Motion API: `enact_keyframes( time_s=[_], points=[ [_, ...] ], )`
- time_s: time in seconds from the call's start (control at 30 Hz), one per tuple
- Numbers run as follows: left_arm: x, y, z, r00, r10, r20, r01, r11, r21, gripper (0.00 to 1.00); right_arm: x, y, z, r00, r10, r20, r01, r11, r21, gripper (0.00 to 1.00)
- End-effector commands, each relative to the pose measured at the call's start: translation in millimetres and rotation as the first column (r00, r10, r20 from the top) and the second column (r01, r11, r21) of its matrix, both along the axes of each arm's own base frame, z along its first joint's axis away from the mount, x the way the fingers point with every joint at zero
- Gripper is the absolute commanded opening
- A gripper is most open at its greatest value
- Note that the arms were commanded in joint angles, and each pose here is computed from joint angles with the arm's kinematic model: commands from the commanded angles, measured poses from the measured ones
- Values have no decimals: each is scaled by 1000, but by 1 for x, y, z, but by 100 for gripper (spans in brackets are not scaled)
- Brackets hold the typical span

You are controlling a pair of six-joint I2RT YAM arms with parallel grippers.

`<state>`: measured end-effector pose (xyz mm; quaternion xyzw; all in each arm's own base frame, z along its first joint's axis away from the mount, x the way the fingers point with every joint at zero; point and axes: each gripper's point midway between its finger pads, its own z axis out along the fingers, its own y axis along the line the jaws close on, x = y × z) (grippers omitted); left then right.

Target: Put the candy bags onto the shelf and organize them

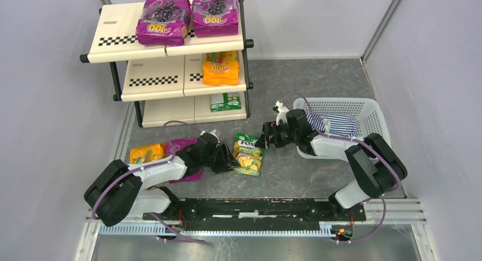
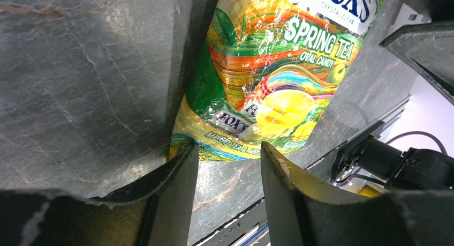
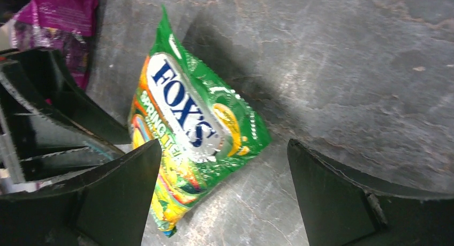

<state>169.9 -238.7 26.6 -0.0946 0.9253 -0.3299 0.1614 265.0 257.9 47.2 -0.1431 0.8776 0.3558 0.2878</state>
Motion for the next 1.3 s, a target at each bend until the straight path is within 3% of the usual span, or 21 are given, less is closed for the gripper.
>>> enact_keyframes(
  time_s=[0.0, 0.27, 0.33, 0.53, 0.7, 0.93, 1.03, 1.13, 1.27],
  points=[
    [-2, 11, -19, 998, 65, -17, -65, 997, 33, 54, -13, 20, 6, 997, 60, -42, -53, 988, 146, 95],
    [-6, 21, -27, 995, 100, -24, -98, 994, 52, 52, -31, 51, 25, 989, 137, -51, -113, 937, 332, 84],
    [-5, 20, -25, 995, 103, -17, -102, 994, 46, 52, -34, 59, 33, 987, 153, -46, -125, 919, 374, 77],
    [3, 13, -2, 996, 89, 29, -89, 996, 13, 53, -36, 60, 54, 991, 130, -21, -106, 884, 456, 44],
    [12, 8, 27, 993, 76, 95, -75, 997, -13, 55, -39, 58, 67, 992, 124, 19, -118, 872, 475, 26],
    [28, 1, 94, 970, 28, 243, -19, 999, -37, 67, -32, 49, 90, 993, 79, 84, -110, 874, 473, 12],
    [33, -1, 128, 947, 24, 321, 2, 997, -79, 75, -28, 42, 113, 994, 46, 94, -89, 844, 529, 6],
    [32, -6, 157, 922, 23, 385, 35, 989, -143, 83, -27, 37, 137, 993, 23, 117, -87, 811, 578, 0],
    [23, -17, 192, 893, 45, 448, 100, 950, -295, 96, -30, 27, 164, 992, -23, 125, -62, 773, 632, 0]
  ],
)
